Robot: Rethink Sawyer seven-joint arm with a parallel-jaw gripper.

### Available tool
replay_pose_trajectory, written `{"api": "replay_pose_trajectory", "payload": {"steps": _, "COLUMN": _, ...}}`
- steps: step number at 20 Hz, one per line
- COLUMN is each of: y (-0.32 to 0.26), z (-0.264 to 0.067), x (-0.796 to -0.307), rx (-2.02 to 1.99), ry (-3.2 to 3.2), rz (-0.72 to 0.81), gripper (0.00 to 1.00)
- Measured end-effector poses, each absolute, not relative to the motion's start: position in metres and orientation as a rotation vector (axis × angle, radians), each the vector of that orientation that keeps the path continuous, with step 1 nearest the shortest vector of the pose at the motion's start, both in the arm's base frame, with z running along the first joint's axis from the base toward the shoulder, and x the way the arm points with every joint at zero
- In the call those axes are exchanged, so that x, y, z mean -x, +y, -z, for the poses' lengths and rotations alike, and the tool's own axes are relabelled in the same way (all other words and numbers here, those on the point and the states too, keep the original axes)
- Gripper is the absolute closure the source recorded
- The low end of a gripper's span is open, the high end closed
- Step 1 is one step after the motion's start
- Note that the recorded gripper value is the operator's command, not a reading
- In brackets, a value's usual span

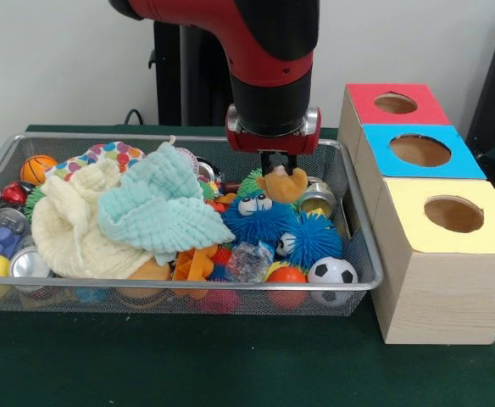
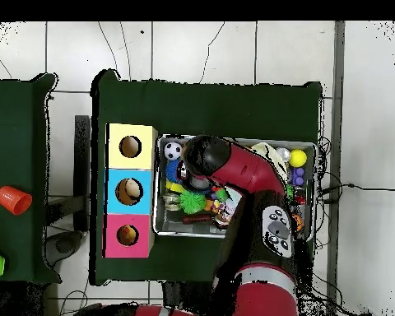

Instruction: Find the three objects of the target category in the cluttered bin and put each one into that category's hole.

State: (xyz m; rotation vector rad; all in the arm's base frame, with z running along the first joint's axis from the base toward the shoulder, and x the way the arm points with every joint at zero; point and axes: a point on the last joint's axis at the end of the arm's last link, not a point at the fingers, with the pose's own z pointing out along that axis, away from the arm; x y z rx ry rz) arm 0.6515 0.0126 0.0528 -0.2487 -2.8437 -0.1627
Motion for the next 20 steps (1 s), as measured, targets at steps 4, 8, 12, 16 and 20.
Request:
{"api": "replay_pose_trajectory", "payload": {"steps": 4, "y": 0.018, "z": -0.063, "x": -0.660, "rx": 0.244, "ry": -2.817, "rz": 0.171, "gripper": 1.00}}
{"api": "replay_pose_trajectory", "payload": {"steps": 8, "y": 0.020, "z": -0.073, "x": -0.670, "rx": 0.256, "ry": -2.808, "rz": 0.165, "gripper": 1.00}}
{"api": "replay_pose_trajectory", "payload": {"steps": 12, "y": 0.018, "z": -0.076, "x": -0.677, "rx": 0.263, "ry": -2.821, "rz": 0.157, "gripper": 1.00}}
{"api": "replay_pose_trajectory", "payload": {"steps": 16, "y": 0.018, "z": -0.075, "x": -0.677, "rx": 0.262, "ry": -2.821, "rz": 0.156, "gripper": 1.00}}
{"api": "replay_pose_trajectory", "payload": {"steps": 20, "y": 0.017, "z": -0.076, "x": -0.677, "rx": 0.263, "ry": -2.822, "rz": 0.154, "gripper": 1.00}}
